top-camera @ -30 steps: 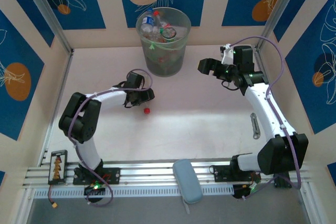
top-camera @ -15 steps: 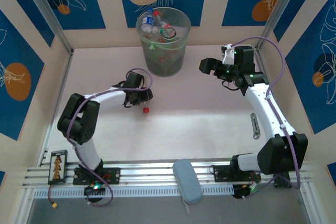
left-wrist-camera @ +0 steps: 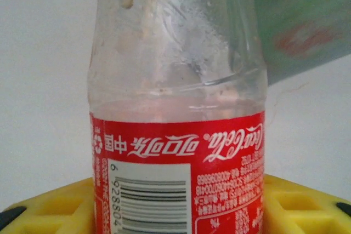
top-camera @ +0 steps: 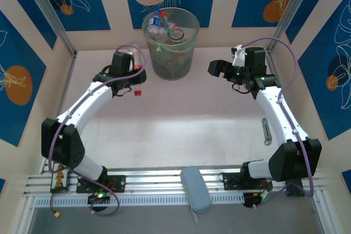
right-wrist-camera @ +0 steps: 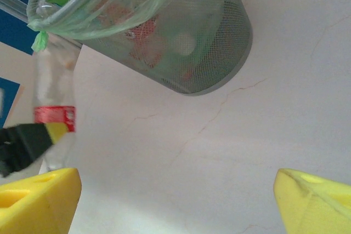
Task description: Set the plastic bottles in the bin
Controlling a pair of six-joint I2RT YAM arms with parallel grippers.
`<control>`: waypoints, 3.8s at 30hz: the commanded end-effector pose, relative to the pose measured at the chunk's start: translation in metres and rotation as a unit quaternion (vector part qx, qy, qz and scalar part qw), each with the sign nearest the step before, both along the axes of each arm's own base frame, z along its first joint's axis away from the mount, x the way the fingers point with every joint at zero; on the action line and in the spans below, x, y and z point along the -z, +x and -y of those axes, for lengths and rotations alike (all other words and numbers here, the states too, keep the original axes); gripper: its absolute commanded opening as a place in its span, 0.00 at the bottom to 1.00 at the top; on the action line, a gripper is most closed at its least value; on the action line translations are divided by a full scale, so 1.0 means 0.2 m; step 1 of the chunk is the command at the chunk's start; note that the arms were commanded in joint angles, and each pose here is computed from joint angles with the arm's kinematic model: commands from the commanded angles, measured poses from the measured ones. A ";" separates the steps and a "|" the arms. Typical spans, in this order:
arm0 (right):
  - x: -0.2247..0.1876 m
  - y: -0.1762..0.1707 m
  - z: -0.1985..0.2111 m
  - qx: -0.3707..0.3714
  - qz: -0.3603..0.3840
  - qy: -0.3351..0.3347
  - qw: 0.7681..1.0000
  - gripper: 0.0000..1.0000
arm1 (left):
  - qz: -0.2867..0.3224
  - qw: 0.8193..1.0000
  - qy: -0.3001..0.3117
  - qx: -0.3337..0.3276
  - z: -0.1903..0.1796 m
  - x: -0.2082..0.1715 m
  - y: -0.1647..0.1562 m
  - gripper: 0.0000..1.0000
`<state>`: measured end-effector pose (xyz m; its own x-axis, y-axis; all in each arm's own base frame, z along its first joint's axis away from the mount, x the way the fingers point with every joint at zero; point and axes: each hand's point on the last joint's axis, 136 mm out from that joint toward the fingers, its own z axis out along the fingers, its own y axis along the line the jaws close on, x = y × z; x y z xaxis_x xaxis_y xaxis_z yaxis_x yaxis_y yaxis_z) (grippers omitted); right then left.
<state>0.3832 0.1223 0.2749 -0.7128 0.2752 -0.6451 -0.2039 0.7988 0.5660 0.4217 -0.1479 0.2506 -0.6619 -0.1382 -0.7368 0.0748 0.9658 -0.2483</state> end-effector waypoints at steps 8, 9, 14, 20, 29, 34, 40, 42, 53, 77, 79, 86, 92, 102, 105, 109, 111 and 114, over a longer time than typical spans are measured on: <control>-0.03 0.00 -0.02 -0.009 0.010 0.009 1.000 0.91 | 0.161 0.981 0.043 0.097 0.13 -0.72 0.15 0.47; -0.03 0.00 -0.02 -0.008 0.011 0.009 1.000 0.91 | 0.172 0.979 0.040 0.104 0.16 -0.76 0.19 0.47; -0.03 0.02 -0.04 -0.009 0.012 0.016 1.000 0.91 | 0.210 0.970 0.020 0.123 0.28 -0.87 0.34 0.47; -0.07 0.09 -0.08 -0.010 0.020 0.043 0.999 0.90 | 0.279 0.948 -0.023 0.150 0.45 -0.99 0.50 0.49; -0.01 0.11 -0.13 -0.020 0.011 0.044 0.999 0.90 | 0.269 0.946 -0.075 0.163 0.61 -0.94 0.68 0.53; 0.00 0.10 -0.13 -0.021 0.012 0.044 0.999 0.90 | 0.239 0.956 -0.062 0.156 0.63 -0.80 0.75 0.54; 0.00 0.11 -0.13 -0.023 0.013 0.043 0.999 0.90 | 0.226 0.960 -0.059 0.156 0.64 -0.71 0.79 0.58; 0.00 0.11 -0.14 -0.024 0.012 0.044 0.999 0.90 | 0.217 0.962 -0.058 0.156 0.65 -0.67 0.80 0.61; 0.02 0.11 -0.13 -0.023 0.009 0.044 0.999 0.90 | 0.209 0.963 -0.062 0.156 0.65 -0.64 0.81 0.83; -0.15 0.40 -0.19 -0.002 0.045 0.101 0.994 0.77 | 0.245 0.956 -0.129 0.094 0.41 -0.99 0.63 0.81; -0.18 0.48 -0.20 0.003 0.051 0.112 0.992 0.74 | 0.223 0.956 -0.184 0.056 0.26 -0.97 0.64 0.77; -0.20 0.75 -0.27 0.009 0.051 0.131 0.990 0.66 | 0.160 0.953 -0.256 -0.028 -0.05 -0.69 0.72 0.69; -0.22 0.84 -0.37 -0.003 0.063 0.115 0.991 0.60 | 0.116 0.953 -0.278 -0.023 -0.02 -0.47 0.80 0.69; -0.10 1.00 -0.45 0.013 0.043 0.070 0.997 0.50 | 0.072 0.953 -0.294 -0.005 0.08 -0.23 0.89 0.70; -0.08 1.01 -0.48 0.007 0.038 0.065 0.997 0.49 | 0.071 0.952 -0.297 0.007 0.12 -0.21 0.89 0.69; -0.07 0.99 -0.50 -0.002 0.038 0.066 0.997 0.49 | 0.074 0.950 -0.303 0.023 0.18 -0.22 0.87 0.69; -0.07 0.98 -0.52 -0.007 0.040 0.068 0.997 0.48 | 0.077 0.949 -0.305 0.033 0.21 -0.25 0.85 0.69; -0.09 0.96 -0.53 -0.011 0.045 0.067 0.997 0.48 | 0.082 0.944 -0.314 0.050 0.26 -0.29 0.80 0.68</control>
<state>0.5871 0.2118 0.2884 -0.6497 0.3853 -0.6553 -0.2325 0.7200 0.6539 0.6006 -0.1679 0.2883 -0.5529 -0.5586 -0.6183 0.1480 0.6643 -0.7326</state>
